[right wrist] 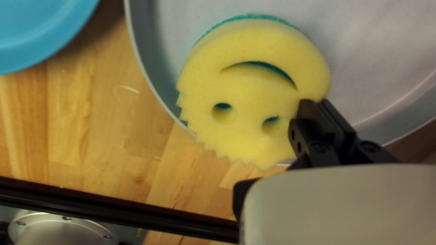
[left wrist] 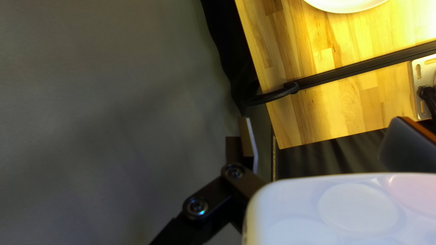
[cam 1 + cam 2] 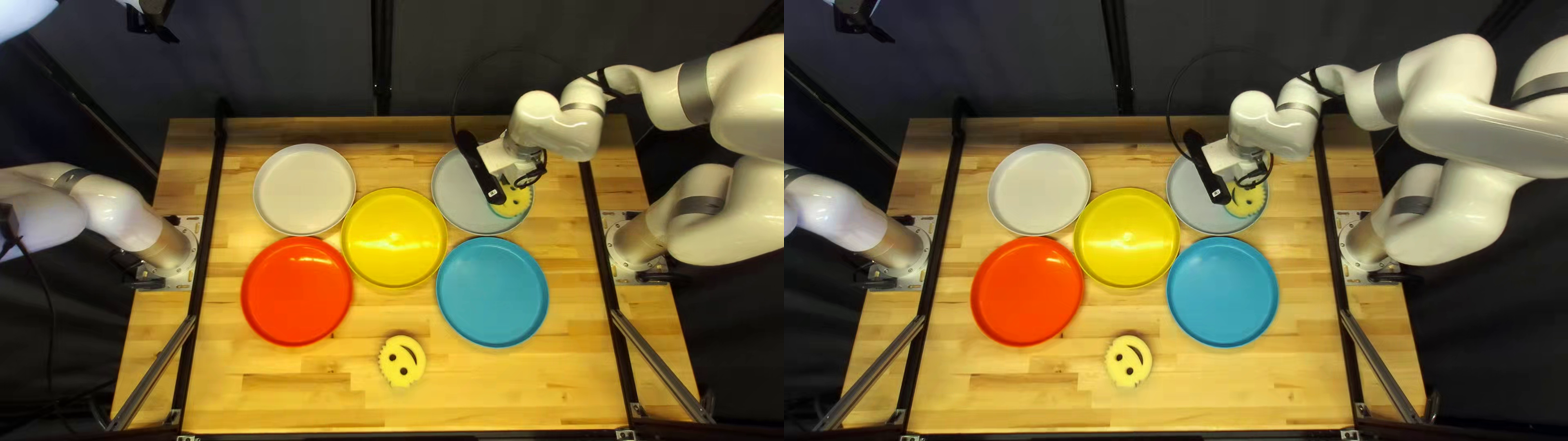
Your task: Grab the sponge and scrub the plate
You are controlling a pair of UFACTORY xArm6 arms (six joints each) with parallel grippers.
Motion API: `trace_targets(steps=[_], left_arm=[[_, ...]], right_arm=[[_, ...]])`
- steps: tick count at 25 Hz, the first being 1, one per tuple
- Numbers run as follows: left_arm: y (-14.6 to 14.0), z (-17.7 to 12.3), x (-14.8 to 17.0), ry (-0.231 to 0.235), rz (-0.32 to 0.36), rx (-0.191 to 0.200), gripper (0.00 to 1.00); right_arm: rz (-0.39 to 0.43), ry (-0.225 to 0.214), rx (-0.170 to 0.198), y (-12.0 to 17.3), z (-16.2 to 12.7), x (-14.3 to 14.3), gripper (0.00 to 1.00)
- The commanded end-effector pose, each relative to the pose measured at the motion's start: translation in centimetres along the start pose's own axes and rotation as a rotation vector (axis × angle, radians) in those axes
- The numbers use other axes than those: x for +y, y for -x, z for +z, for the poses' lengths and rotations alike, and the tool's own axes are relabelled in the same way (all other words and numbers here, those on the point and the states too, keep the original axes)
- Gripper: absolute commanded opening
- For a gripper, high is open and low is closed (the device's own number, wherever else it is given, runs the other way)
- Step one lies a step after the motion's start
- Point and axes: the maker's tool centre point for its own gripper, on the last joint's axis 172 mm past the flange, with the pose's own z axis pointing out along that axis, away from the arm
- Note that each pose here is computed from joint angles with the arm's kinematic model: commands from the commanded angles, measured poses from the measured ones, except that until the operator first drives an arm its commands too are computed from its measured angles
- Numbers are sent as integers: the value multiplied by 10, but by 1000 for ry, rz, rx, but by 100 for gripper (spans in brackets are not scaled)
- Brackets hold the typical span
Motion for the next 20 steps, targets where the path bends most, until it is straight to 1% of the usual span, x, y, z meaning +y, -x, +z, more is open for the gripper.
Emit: trace_targets(steps=[1,5,7,10,13,16,20], left_arm=[[0,0,0,0,0,0,100],[0,0,0,0,0,0,100],[0,0,0,0,0,0,100],[0,0,0,0,0,0,100],[0,0,0,0,0,0,100],[0,0,0,0,0,0,100],[0,0,0,0,0,0,100]], right_arm=[[1,-1,8,-2,0,17,0],[6,0,14,-6,-3,41,0],[9,3,16,-4,-7,48,0],[12,9,18,-5,-11,52,0],[14,11,20,-6,-9,49,0],[10,10,22,-13,-5,38,0],[-5,7,4,-18,-6,14,0]])
